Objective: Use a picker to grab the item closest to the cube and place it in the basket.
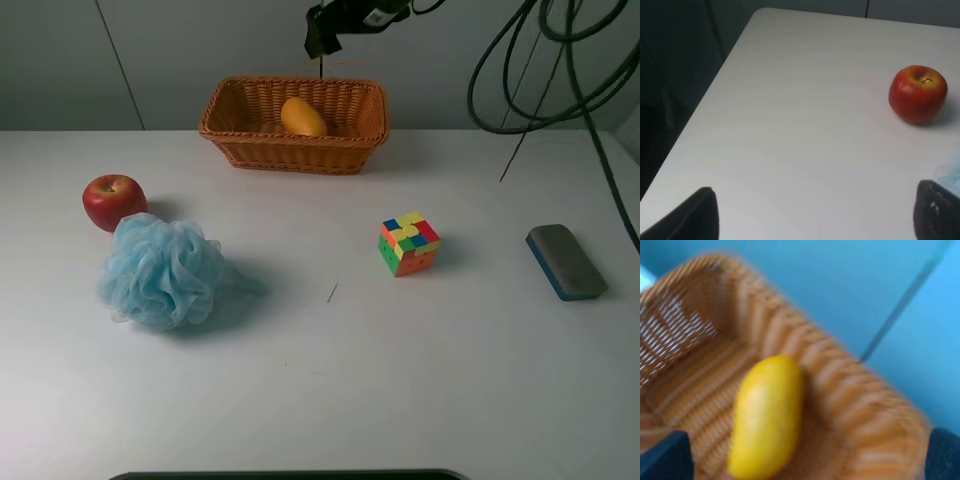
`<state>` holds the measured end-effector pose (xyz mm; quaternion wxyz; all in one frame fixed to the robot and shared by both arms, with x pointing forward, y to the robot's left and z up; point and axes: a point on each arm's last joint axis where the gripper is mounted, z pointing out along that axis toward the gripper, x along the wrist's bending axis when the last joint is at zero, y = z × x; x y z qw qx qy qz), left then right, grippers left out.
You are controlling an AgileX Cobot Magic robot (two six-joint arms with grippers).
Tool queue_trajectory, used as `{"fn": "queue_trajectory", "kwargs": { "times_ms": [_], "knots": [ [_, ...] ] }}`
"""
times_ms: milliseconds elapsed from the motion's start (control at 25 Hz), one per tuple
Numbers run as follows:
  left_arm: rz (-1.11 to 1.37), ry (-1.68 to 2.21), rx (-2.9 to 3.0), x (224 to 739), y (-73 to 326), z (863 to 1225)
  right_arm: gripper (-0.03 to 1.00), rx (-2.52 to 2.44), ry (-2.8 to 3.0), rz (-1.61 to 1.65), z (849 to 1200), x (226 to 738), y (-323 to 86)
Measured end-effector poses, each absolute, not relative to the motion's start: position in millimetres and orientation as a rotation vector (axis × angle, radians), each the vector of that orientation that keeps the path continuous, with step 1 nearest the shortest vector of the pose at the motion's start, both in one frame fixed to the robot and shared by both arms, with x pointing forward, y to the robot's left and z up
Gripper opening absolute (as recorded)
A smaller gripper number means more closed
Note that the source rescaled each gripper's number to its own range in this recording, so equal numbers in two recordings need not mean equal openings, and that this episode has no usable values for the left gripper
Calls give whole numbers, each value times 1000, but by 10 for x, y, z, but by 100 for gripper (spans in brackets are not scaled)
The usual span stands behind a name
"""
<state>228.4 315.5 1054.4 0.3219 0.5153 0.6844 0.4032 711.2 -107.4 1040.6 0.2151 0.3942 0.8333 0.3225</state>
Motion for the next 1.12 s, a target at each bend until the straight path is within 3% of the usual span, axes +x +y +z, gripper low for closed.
{"fn": "queue_trajectory", "kwargs": {
  "times_ms": [200,440,600,840,1120],
  "knots": [
    [1059,1797,1353,2284,3155,10544,100,1178,2152,827,11330,6882,-1960],
    [1059,1797,1353,2284,3155,10544,100,1402,2066,668,11956,6323,-2970],
    [1059,1797,1353,2284,3155,10544,100,1469,1984,632,12273,5890,-3299],
    [1059,1797,1353,2284,3155,10544,100,1454,1921,730,12376,5090,-3210],
    [1059,1797,1353,2284,3155,10544,100,1460,1871,759,11870,4226,-3093]
  ]
}}
